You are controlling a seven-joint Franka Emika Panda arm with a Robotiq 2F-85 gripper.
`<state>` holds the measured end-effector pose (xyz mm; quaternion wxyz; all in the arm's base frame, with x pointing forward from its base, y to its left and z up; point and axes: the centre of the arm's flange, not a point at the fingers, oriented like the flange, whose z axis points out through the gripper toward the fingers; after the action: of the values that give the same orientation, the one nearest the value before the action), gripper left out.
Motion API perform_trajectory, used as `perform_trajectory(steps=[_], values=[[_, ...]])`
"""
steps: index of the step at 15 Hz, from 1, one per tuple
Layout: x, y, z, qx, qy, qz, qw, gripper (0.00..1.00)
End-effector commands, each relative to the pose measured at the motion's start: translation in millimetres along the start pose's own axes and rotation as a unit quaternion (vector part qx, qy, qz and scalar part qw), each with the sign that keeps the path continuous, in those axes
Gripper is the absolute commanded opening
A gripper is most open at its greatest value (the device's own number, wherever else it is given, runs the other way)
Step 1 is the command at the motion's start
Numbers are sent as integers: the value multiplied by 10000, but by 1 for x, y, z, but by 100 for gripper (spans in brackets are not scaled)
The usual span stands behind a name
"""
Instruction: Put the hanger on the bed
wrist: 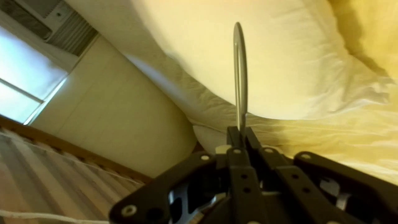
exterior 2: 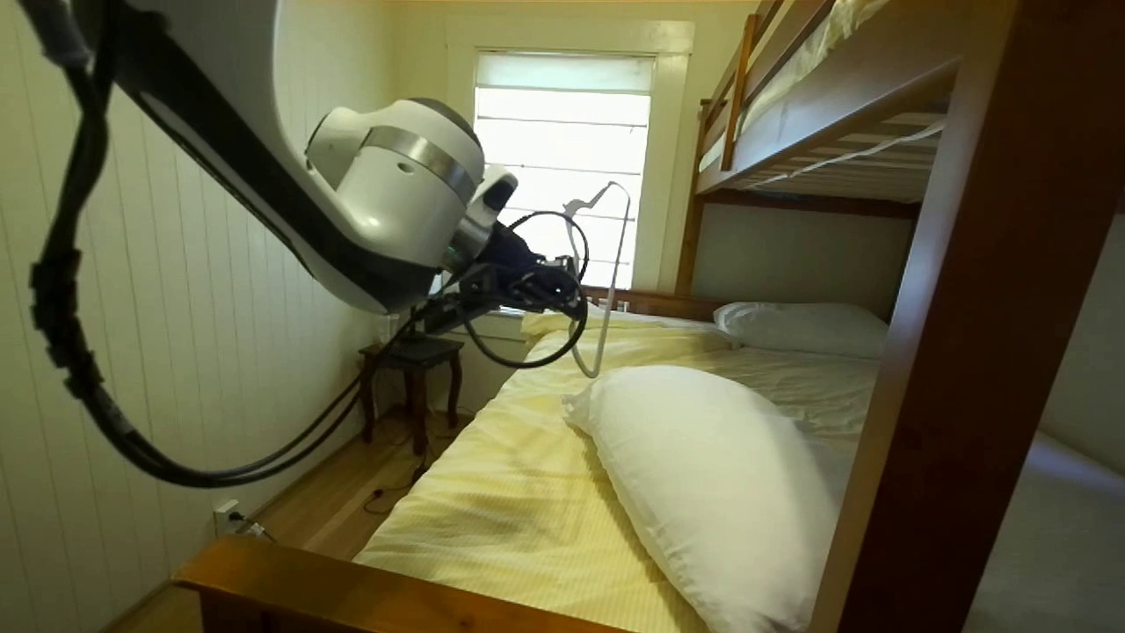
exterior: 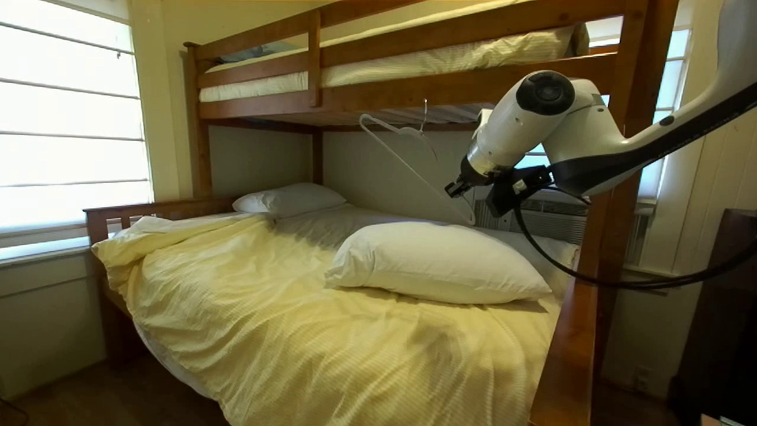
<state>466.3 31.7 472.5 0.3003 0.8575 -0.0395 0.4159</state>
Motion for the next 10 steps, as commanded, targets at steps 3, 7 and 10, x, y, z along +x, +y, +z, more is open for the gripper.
perform_trajectory(steps=[3,7,10], values=[[-30,-20,-3,1518,-241,356,9875,1],[-57,-7,16,2513,-490,617,9647,1],[-68,-11,20,2528,-419,655,9644,5]])
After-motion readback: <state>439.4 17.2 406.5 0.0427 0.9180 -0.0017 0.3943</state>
